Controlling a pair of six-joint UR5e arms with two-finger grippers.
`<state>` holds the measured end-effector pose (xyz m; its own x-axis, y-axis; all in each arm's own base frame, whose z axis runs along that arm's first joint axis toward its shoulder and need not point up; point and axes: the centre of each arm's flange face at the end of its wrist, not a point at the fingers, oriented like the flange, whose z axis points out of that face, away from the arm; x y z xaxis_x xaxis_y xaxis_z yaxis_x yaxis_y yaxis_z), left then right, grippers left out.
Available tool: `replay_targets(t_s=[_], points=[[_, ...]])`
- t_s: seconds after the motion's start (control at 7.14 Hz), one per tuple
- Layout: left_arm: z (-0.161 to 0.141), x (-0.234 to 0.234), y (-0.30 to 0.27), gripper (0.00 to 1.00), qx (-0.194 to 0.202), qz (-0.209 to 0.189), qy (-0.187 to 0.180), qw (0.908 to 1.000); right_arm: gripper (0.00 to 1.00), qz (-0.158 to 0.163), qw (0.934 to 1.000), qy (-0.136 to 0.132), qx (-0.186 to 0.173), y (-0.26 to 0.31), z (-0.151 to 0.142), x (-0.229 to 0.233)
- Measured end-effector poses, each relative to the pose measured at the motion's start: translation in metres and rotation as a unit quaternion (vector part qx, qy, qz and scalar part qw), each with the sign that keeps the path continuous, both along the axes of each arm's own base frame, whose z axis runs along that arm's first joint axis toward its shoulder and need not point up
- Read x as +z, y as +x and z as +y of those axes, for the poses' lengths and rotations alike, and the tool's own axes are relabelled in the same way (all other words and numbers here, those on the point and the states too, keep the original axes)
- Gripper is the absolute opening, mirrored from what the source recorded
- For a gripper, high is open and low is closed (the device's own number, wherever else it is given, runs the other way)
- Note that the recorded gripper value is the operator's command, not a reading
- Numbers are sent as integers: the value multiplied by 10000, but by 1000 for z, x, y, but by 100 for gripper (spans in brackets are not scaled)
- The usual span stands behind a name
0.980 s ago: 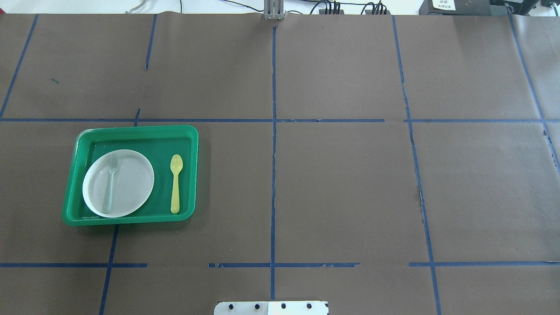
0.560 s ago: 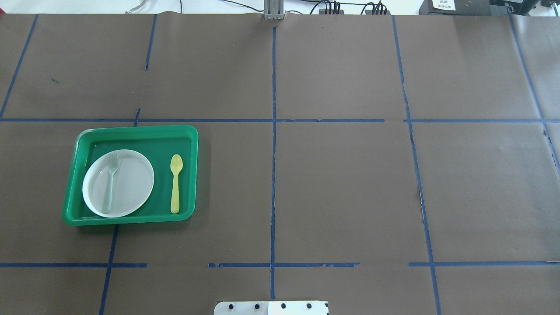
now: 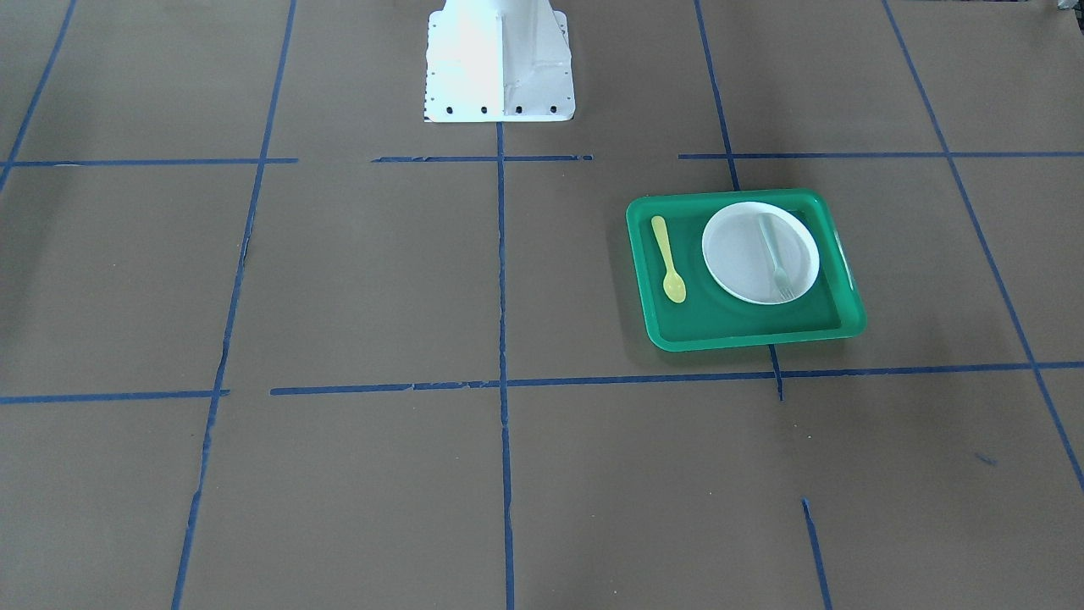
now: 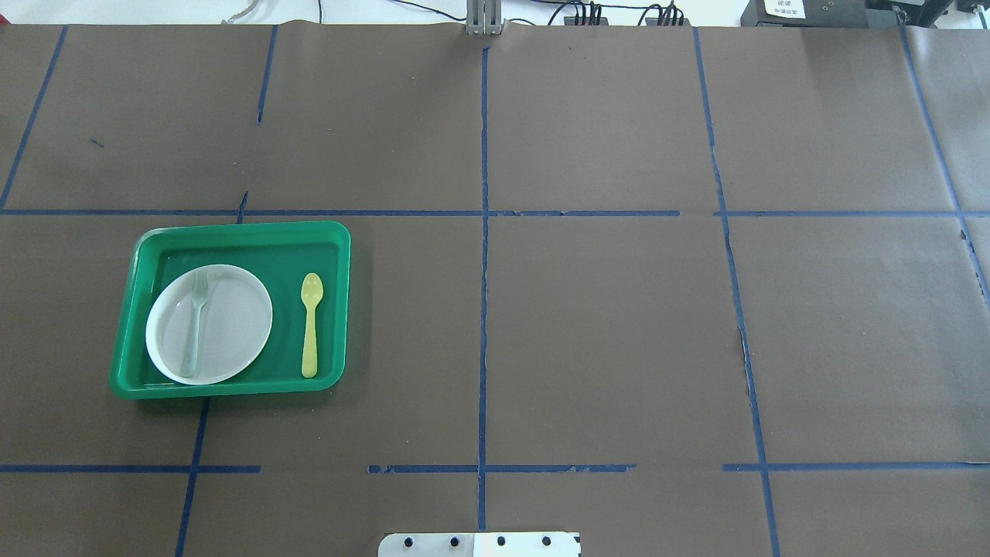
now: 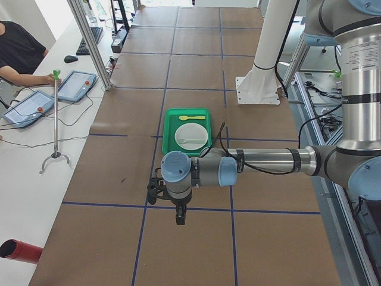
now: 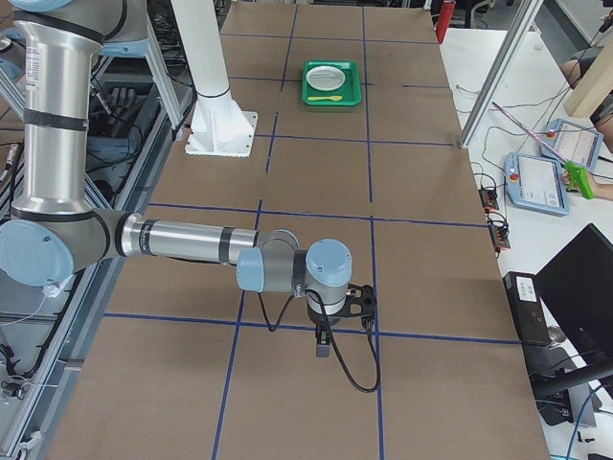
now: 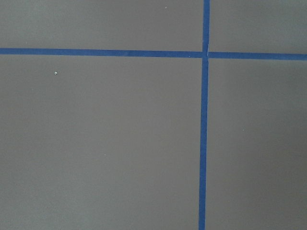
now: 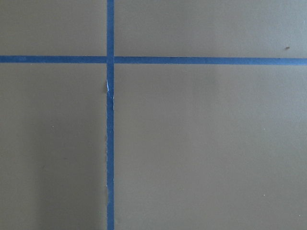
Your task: Place spoon
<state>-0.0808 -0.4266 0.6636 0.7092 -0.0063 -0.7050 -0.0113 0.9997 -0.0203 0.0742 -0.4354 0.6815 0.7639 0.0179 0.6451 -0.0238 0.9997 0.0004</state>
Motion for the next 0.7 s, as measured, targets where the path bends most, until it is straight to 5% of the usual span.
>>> replay_targets(t_s=[0.7], points=[[-11, -10, -11, 100, 148, 51, 91, 9998, 100, 0, 10000, 0, 0, 0, 0, 0]])
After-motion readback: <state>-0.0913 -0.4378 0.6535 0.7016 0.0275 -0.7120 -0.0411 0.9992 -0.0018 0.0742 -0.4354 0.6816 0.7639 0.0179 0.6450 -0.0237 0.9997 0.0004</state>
